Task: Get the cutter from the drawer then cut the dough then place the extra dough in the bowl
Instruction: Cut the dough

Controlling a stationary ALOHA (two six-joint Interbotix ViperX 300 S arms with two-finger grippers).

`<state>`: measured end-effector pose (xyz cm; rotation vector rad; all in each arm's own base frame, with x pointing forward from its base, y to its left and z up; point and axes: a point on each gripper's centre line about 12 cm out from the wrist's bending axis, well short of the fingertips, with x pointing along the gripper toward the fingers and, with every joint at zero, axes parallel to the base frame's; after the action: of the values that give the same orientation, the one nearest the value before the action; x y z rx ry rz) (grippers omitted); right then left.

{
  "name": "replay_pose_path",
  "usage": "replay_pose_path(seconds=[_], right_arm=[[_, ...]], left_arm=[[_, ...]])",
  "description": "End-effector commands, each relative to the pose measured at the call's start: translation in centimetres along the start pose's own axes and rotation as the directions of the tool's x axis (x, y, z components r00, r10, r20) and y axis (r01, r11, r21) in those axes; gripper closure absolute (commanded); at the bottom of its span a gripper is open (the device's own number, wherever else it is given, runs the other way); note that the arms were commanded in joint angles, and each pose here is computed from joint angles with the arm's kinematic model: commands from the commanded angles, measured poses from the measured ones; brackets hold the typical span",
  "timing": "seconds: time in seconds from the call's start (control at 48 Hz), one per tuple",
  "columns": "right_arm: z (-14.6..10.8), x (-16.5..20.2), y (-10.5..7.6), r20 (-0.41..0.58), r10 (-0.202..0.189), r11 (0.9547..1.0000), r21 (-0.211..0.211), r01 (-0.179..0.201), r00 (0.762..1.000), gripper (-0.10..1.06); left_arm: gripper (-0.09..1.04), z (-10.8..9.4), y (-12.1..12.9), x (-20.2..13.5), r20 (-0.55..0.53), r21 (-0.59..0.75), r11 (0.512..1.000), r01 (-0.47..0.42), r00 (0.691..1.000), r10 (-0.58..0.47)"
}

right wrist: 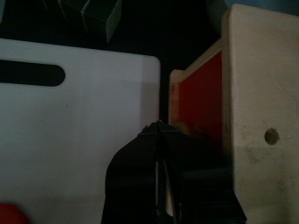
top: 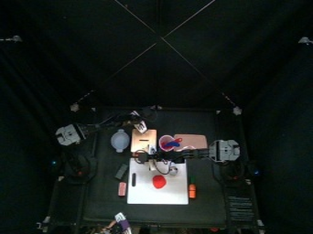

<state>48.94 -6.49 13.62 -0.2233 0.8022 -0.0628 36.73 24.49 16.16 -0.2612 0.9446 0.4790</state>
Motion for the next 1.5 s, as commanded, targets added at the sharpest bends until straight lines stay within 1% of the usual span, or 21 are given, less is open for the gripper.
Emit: replay_pose_path(seconds=[0.021, 0.188, 0.292, 0.333, 0.396, 0.438, 0.542, 0.625, 0.75, 0.812, 0.833, 0.854, 0.896, 0.938, 0.979, 1.042, 1.125, 1.188, 1.312, 1.354, 1.5], right_arm=[[3.6, -2.9, -0.2, 0.102, -0.013, 0.9999, -0.009, 0.014, 0.995, 0.68], [4.8, -4.5, 2.2, 0.124, 0.023, 0.9991, -0.039, -0.018, 0.992, 0.68], [5.4, -6.8, 4.2, 0.149, 0.056, 0.9970, -0.062, -0.047, 0.987, 0.68], [5.3, -7.9, 4.7, 0.154, 0.067, 0.9964, -0.063, -0.058, 0.986, 0.68], [4.8, -9.4, 5.2, 0.150, 0.080, 0.9960, -0.053, -0.072, 0.985, 0.68], [4.0, -10.6, 5.6, 0.130, 0.092, 0.9955, -0.033, -0.089, 0.987, 0.68], [2.0, -12.9, 6.1, 0.074, 0.120, 0.9922, 0.024, -0.122, 0.990, 0.68], [0.4, -14.9, 6.1, 0.059, 0.135, 0.9881, 0.066, -0.139, 0.989, 0.68], [-1.6, -16.8, 6.0, 0.049, 0.139, 0.9864, 0.081, -0.143, 0.989, 0.66], [-2.4, -17.5, 6.2, 0.036, 0.147, 0.9852, 0.085, -0.149, 0.989, 0.64], [-2.8, -17.8, 6.2, 0.026, 0.149, 0.9845, 0.089, -0.151, 0.988, 0.62], [-3.2, -17.9, 6.3, 0.016, 0.154, 0.9841, 0.087, -0.155, 0.988, 0.59], [-3.7, -18.2, 6.7, 0.008, 0.164, 0.9830, 0.083, -0.164, 0.986, 0.54], [-4.1, -18.2, 7.0, 0.001, 0.172, 0.9816, 0.085, -0.171, 0.985, 0.47], [-4.4, -18.2, 7.2, -0.007, 0.176, 0.9805, 0.089, -0.175, 0.984, 0.39], [-5.0, -18.1, 7.3, -0.029, 0.178, 0.9798, 0.096, -0.175, 0.984, 0.28], [-5.5, -17.8, 7.2, -0.044, 0.176, 0.9800, 0.102, -0.171, 0.983, 0.15], [-5.8, -17.6, 7.2, -0.058, 0.176, 0.9803, 0.102, -0.169, 0.983, 0.10], [-7.0, -17.1, 7.2, -0.108, 0.172, 0.9821, 0.097, -0.161, 0.979, 0.10], [-7.6, -16.8, 6.8, -0.131, 0.163, 0.9839, 0.096, -0.151, 0.978, 0.10], [-8.5, -16.2, 6.3, -0.162, 0.147, 0.9868, 0.092, -0.134, 0.976, 0.10]], left_arm=[[0.24, 1.6, -0.4, -2.0, 0.090, 0.010, 1.000, -0.002, 0.996, 0.001], [0.24, 2.5, 0.1, -3.6, 0.161, -0.017, 1.000, -0.014, 0.987, 0.017], [0.24, 3.2, 0.3, -5.2, 0.231, -0.034, 0.999, -0.022, 0.973, 0.029], [0.24, 3.4, 0.2, -5.8, 0.259, -0.034, 0.999, -0.023, 0.965, 0.031], [0.24, 3.5, 0.1, -6.7, 0.300, -0.034, 0.999, -0.025, 0.953, 0.034], [0.24, 3.7, -0.3, -7.7, 0.347, -0.026, 0.999, -0.026, 0.937, 0.033], [0.24, 3.6, -3.0, -9.5, 0.449, 0.012, 1.000, 0.005, 0.893, -0.010], [0.24, 2.9, -5.8, -10.9, 0.546, 0.044, 0.998, 0.046, 0.836, -0.063], [0.24, 1.1, -9.6, -12.8, 0.661, 0.097, 0.990, 0.101, 0.737, -0.140], [0.24, -0.2, -11.7, -13.8, 0.715, 0.138, 0.982, 0.130, 0.673, -0.189], [0.24, -0.8, -12.4, -14.1, 0.733, 0.155, 0.978, 0.140, 0.648, -0.209], [0.24, -1.1, -12.8, -14.4, 0.744, 0.164, 0.976, 0.146, 0.632, -0.219], [0.24, -2.2, -14.1, -15.1, 0.776, 0.196, 0.967, 0.163, 0.577, -0.255], [0.24, -3.0, -15.0, -15.5, 0.793, 0.218, 0.960, 0.175, 0.542, -0.279], [0.24, -3.9, -15.7, -15.7, 0.802, 0.237, 0.953, 0.188, 0.516, -0.301], [0.24, -4.9, -16.5, -15.8, 0.808, 0.254, 0.946, 0.203, 0.492, -0.323], [0.24, -6.1, -17.0, -15.8, 0.815, 0.246, 0.942, 0.228, 0.477, -0.329], [0.24, -6.9, -17.3, -15.7, 0.811, 0.235, 0.940, 0.246, 0.484, -0.329], [0.24, -8.7, -17.8, -15.2, 0.791, 0.211, 0.937, 0.279, 0.515, -0.331], [0.24, -9.4, -18.0, -15.0, 0.780, 0.207, 0.935, 0.288, 0.528, -0.335], [0.25, -10.8, -18.2, -14.6, 0.756, 0.208, 0.931, 0.300, 0.554, -0.348]])
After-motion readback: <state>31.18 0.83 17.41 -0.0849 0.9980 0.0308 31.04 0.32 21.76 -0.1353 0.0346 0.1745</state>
